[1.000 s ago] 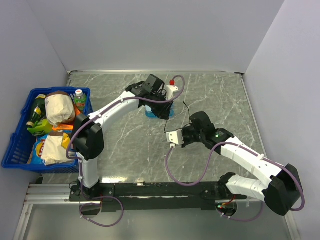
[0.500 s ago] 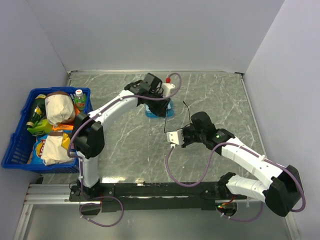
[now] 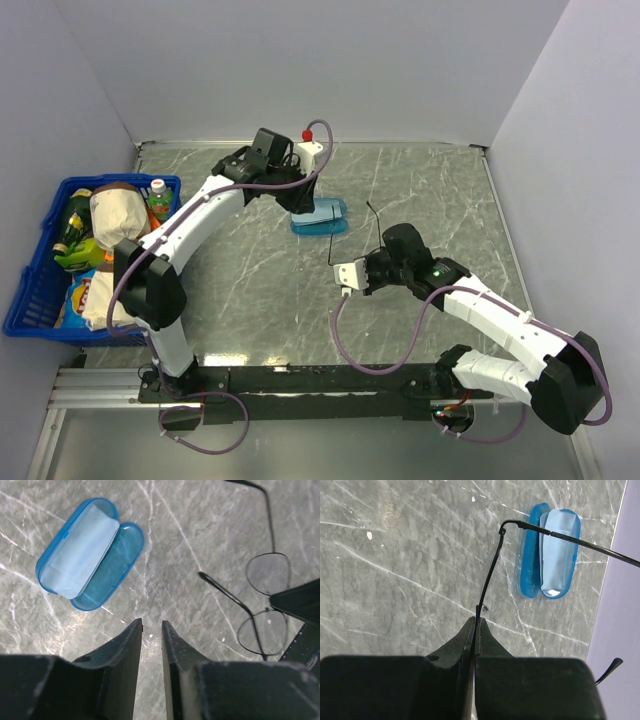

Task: Organize the sunglasses
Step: Fold the left temple of the sunglasses with the sunglasses.

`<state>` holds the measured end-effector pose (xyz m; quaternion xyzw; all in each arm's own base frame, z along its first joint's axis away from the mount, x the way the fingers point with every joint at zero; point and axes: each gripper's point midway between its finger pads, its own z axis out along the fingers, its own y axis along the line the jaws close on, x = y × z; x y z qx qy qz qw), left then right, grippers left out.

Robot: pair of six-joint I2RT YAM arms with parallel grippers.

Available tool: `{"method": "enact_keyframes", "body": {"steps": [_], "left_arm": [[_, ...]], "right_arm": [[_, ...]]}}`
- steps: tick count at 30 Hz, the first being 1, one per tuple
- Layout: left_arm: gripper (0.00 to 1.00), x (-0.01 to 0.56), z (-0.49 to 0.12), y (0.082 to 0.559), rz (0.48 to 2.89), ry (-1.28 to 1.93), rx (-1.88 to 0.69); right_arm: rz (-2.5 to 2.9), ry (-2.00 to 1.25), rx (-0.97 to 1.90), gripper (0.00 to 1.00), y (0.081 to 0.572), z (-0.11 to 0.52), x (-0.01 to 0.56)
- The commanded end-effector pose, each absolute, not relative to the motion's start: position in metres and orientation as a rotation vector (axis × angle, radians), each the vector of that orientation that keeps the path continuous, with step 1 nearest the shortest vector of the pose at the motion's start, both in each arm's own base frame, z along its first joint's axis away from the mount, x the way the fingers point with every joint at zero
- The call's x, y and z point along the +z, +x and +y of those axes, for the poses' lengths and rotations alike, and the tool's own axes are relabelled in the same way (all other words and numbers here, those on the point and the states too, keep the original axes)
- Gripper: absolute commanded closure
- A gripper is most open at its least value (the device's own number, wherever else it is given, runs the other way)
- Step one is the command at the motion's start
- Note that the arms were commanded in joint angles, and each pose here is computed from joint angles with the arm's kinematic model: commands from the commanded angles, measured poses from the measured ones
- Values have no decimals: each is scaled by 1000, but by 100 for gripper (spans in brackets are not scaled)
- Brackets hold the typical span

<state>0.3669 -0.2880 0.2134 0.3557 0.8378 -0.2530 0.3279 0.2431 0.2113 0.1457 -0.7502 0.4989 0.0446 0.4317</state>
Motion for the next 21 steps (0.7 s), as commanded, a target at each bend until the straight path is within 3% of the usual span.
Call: {"method": "enact_keyframes", "body": {"steps": [1, 12, 21], "left_arm": [[73, 260, -299, 351, 2060, 989, -773], [79, 248, -308, 335, 2066, 1046, -847], [93, 241, -323, 318, 2049, 1137, -873]], "right_arm": [[1196, -1863, 124, 100, 243, 218, 152], [1193, -1873, 124, 100, 241, 217, 149], [1193, -1879, 134, 100, 240, 219, 146]]}}
